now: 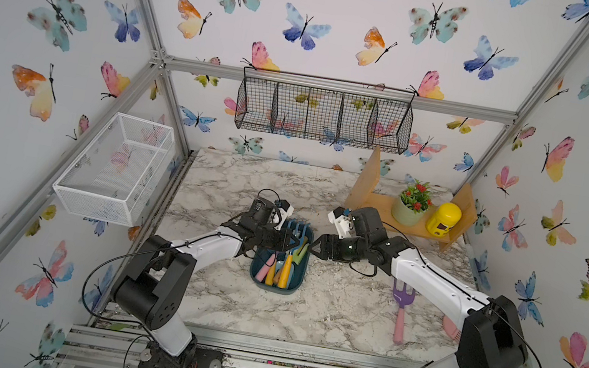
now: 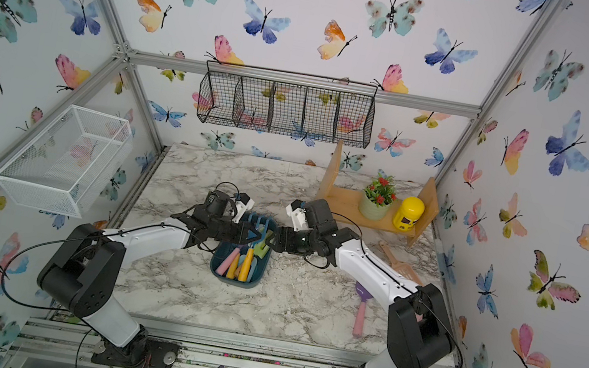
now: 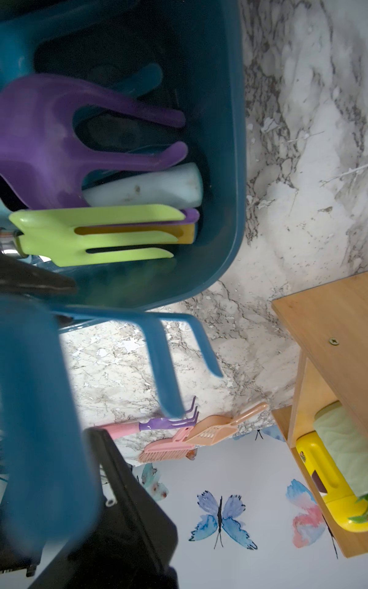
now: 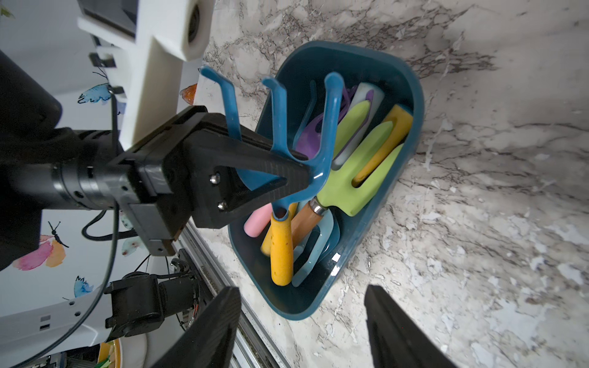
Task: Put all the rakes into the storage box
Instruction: Place the rake in the storage box.
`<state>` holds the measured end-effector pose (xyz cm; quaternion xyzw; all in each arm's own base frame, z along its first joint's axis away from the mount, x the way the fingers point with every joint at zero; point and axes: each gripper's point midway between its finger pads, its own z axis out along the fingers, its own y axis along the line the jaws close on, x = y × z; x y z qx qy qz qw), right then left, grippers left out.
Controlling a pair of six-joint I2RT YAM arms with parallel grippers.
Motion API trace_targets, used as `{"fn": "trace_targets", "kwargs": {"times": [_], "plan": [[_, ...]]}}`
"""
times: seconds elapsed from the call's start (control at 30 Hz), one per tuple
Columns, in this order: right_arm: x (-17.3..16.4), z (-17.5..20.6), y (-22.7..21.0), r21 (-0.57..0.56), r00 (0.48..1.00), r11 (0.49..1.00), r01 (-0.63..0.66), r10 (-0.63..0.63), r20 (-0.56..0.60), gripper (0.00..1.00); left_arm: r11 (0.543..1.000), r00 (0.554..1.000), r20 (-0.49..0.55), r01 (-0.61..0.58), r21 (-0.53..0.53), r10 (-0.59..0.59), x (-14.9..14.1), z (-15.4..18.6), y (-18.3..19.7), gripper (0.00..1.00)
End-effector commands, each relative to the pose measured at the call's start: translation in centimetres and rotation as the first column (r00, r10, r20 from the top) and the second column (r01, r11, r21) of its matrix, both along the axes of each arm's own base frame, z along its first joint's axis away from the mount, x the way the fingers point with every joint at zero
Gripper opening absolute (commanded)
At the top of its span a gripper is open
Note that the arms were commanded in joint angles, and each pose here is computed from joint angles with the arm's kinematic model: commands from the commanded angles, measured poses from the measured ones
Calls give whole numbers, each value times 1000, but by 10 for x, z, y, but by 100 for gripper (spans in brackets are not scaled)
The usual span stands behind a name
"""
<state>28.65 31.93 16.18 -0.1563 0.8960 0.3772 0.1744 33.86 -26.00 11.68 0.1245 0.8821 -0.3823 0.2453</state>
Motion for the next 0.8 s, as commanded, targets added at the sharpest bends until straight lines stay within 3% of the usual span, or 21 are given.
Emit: {"fn": "trace_targets", "kwargs": {"times": [0.0,0.07,0.13,0.23,0.43,0.6,0.77], "plan": [[2,2,-11,-24,999,999,44,-43,23,67,999,998,-57,-16,48,19,2,-15,3,8],[1,1,-12,-29,999,998,48,-47,21,67,997,996,-86,-18,76,24,3,-22,5,19],[1,0,-14,-32,998,998,57,-56,22,67,994,993,-113,-21,108,33,2,-28,8,40],[1,-1,-18,-42,997,996,76,-75,23,68,980,988,-131,-52,190,78,5,-34,19,51],[11,0,-35,-103,984,980,167,-160,80,68,936,973,-115,-153,317,198,17,-27,41,53],[21,-9,-65,-229,955,928,293,-271,122,72,892,955,74,-296,342,288,42,16,61,52],[22,-30,-99,-310,916,862,400,-391,95,73,890,905,275,-391,234,325,55,72,69,53]]}}
